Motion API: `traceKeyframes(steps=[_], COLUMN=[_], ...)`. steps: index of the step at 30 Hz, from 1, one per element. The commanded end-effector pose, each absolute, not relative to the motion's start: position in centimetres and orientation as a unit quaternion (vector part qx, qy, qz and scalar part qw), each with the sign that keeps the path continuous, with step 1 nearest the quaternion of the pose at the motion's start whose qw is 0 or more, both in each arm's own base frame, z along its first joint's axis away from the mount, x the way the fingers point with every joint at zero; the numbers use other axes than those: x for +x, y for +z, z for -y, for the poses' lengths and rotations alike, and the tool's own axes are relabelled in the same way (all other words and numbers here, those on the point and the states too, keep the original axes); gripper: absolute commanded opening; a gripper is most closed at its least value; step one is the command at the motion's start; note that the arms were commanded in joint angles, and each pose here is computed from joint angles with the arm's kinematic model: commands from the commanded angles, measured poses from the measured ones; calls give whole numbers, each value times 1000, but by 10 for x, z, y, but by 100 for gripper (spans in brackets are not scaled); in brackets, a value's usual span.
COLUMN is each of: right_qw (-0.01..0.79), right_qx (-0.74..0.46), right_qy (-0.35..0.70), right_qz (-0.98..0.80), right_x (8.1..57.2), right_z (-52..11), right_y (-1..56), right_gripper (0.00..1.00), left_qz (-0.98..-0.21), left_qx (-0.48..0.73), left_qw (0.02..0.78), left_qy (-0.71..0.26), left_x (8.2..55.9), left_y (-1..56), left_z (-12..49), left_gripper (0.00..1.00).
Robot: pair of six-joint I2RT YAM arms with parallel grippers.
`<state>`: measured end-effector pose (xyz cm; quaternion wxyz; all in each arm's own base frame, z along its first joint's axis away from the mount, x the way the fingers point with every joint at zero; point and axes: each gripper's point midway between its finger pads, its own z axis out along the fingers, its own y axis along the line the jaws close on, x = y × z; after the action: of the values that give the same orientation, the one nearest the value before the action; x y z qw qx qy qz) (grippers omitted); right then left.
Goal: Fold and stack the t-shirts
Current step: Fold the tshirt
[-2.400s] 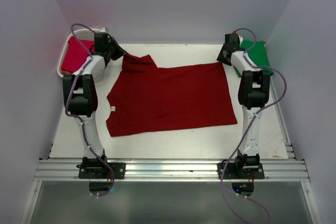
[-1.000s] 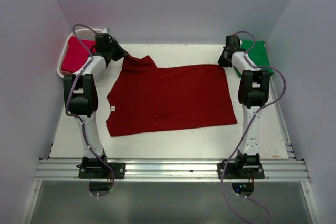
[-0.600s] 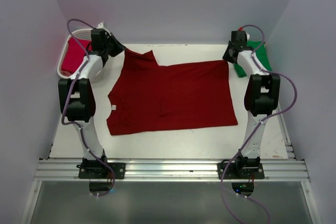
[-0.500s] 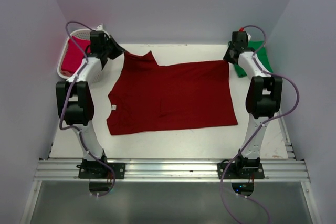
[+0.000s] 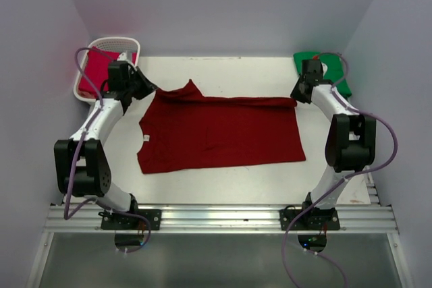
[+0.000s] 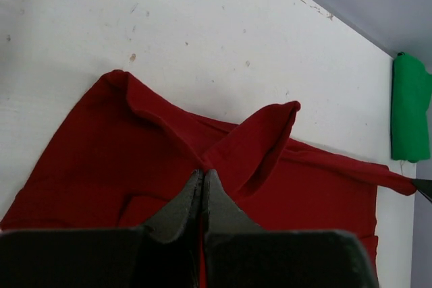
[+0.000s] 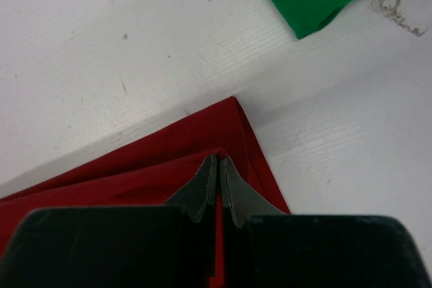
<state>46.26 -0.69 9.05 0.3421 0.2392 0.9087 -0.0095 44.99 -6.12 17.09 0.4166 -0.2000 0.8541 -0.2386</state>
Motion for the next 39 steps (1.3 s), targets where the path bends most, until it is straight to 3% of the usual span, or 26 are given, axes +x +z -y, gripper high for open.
traceKeyframes(steps=[1, 16, 25, 39], right_qw=[380, 337, 335, 335], right_qx=[255, 255, 256, 256], right_qy=[-12, -23, -28, -32], right_qz=[-889, -906, -906, -906], right_x=[455, 423, 411, 399], right_z=[14, 14, 16, 17], right_y=[122, 91, 90, 91], right_gripper=[0, 0, 0, 0], left_qz=[-852, -871, -882, -875], left_qx=[-188, -207, -202, -196], left_qw=[439, 411, 389, 406], left_qy=[-214, -173, -175, -178], left_x=[427, 333, 315, 300], left_y=[192, 165, 153, 181], left_z=[53, 42, 45, 45], left_gripper=[0, 0, 0, 0])
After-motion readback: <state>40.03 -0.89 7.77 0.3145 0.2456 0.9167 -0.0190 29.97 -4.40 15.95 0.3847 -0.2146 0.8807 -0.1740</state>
